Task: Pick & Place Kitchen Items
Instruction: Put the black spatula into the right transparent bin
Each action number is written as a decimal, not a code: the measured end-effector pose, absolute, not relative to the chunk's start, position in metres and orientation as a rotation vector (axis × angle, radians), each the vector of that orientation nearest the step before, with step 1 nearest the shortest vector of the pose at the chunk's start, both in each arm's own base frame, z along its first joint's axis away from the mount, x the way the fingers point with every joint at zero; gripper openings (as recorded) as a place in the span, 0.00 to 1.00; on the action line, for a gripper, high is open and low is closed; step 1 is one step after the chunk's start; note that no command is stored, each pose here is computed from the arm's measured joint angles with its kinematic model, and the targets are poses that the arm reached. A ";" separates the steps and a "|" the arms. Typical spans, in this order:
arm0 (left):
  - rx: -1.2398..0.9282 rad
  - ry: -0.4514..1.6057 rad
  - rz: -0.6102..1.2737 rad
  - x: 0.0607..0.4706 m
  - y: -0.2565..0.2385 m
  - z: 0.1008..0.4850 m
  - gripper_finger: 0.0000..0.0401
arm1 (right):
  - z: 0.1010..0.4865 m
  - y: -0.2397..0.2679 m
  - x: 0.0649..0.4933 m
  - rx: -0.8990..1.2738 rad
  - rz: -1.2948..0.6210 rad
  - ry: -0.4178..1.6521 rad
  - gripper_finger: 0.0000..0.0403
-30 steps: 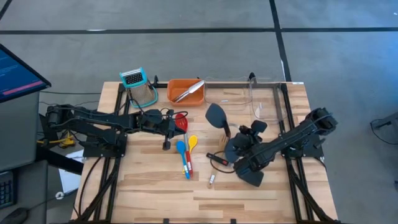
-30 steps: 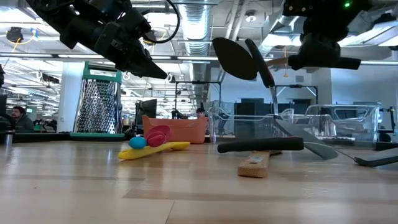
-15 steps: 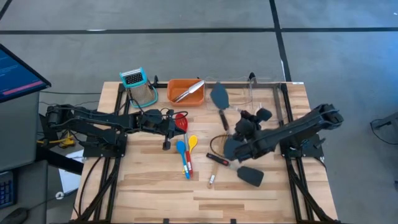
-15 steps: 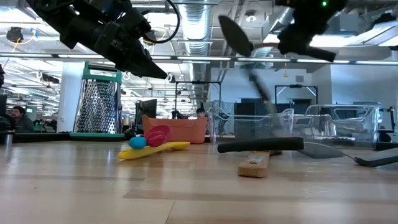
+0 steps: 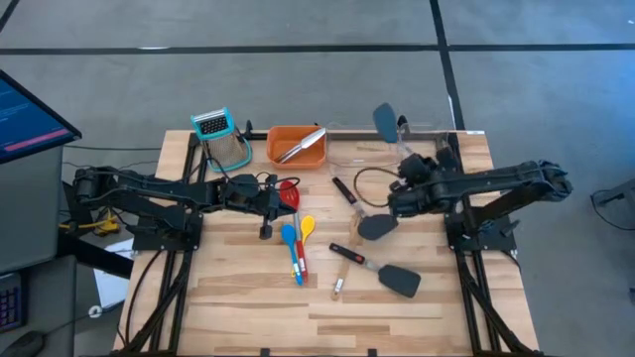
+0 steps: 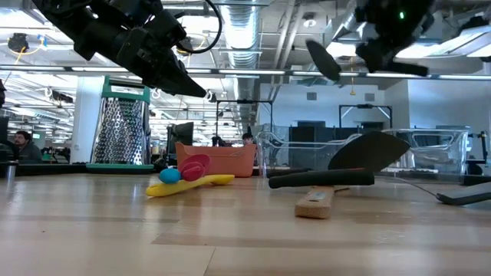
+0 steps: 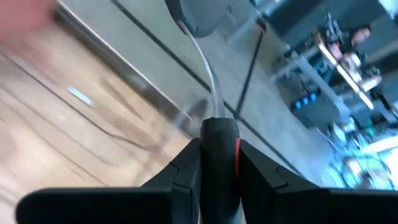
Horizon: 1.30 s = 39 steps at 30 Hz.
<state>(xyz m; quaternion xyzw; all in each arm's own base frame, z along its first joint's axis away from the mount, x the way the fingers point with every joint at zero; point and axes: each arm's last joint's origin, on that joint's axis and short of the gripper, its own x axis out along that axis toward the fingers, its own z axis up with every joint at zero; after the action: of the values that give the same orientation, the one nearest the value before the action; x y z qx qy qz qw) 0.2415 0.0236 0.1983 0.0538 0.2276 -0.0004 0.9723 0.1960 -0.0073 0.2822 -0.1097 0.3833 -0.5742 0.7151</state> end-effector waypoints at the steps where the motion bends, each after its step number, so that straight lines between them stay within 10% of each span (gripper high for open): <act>1: 0.109 0.460 -0.001 0.241 0.024 0.198 0.00 | 0.278 -0.011 0.191 -0.238 -1.285 0.864 0.16; 39: 0.109 0.458 -0.001 0.242 0.024 0.198 0.00 | 0.206 -0.114 0.136 0.110 -1.511 0.874 0.16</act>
<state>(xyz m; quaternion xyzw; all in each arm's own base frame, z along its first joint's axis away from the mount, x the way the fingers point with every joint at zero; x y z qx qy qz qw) 0.2416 0.0236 0.1985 0.0539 0.2269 -0.0004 0.9724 0.1356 -0.1136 0.2055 0.0482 0.3834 -0.6628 0.6413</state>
